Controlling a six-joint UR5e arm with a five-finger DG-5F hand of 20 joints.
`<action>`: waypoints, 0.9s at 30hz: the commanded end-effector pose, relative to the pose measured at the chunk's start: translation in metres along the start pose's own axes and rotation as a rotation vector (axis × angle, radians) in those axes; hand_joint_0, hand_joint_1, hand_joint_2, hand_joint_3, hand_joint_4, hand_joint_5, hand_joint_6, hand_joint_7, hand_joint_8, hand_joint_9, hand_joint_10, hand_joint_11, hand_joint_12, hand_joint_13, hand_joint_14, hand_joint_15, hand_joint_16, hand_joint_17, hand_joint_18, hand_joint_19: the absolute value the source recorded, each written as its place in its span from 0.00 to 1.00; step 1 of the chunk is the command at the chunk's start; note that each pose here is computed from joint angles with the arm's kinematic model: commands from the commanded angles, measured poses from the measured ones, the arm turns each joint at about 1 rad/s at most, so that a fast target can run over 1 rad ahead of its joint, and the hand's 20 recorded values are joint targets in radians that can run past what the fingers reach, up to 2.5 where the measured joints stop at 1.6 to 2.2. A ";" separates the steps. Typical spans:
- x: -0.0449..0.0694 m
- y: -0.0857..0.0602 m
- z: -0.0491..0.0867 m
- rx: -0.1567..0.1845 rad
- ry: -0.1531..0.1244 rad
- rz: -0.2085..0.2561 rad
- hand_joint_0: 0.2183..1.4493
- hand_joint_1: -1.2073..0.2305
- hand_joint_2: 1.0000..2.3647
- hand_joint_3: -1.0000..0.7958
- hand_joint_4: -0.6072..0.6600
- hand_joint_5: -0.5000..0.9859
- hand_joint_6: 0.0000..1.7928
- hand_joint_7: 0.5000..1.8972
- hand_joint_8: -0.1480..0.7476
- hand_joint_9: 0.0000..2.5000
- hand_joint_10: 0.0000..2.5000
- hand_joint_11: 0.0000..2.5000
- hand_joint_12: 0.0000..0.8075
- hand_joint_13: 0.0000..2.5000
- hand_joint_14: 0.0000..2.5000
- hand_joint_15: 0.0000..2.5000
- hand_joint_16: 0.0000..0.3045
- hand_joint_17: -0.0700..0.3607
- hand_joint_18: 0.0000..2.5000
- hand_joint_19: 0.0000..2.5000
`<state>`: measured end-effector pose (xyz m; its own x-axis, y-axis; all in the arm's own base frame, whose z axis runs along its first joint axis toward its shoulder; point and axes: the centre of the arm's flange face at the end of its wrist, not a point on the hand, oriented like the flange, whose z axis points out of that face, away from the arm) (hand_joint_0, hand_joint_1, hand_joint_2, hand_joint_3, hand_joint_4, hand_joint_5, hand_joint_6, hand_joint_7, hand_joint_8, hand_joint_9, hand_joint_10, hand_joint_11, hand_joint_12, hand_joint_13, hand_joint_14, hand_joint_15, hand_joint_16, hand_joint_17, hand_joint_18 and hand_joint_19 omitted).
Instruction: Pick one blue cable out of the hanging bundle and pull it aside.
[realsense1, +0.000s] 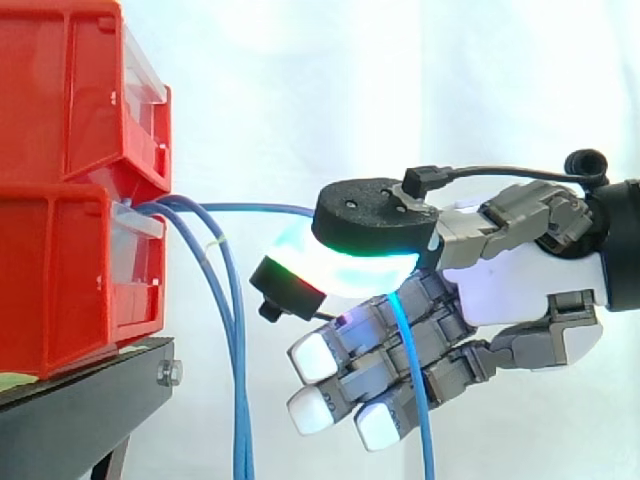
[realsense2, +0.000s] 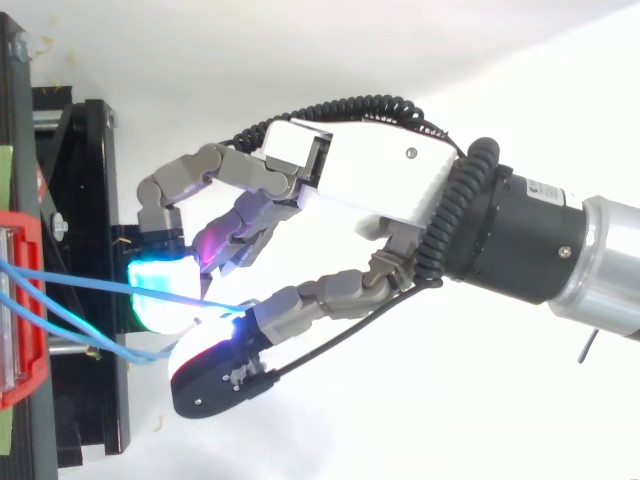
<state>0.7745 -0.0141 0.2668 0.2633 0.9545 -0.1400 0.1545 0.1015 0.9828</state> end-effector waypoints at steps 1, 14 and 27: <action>-0.001 0.003 -0.001 -0.003 0.000 0.001 0.29 0.15 0.00 0.28 0.48 0.25 0.51 0.47 0.49 0.38 0.01 0.21 0.41 0.34 0.01 0.17 0.15 0.40 0.37 0.17; -0.002 0.004 -0.001 -0.002 -0.003 0.001 0.11 0.38 0.00 0.28 0.55 0.26 0.46 0.31 0.58 0.38 0.00 0.20 0.54 0.34 0.00 0.17 0.22 0.51 0.41 0.16; -0.004 0.013 -0.006 0.001 -0.001 -0.001 0.29 0.32 0.01 0.33 0.50 0.25 0.46 0.48 0.51 0.38 0.01 0.21 0.45 0.31 0.01 0.18 0.16 0.42 0.35 0.20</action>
<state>0.7708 -0.0149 0.2796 0.2643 0.9542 -0.1399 0.1524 0.1019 0.9830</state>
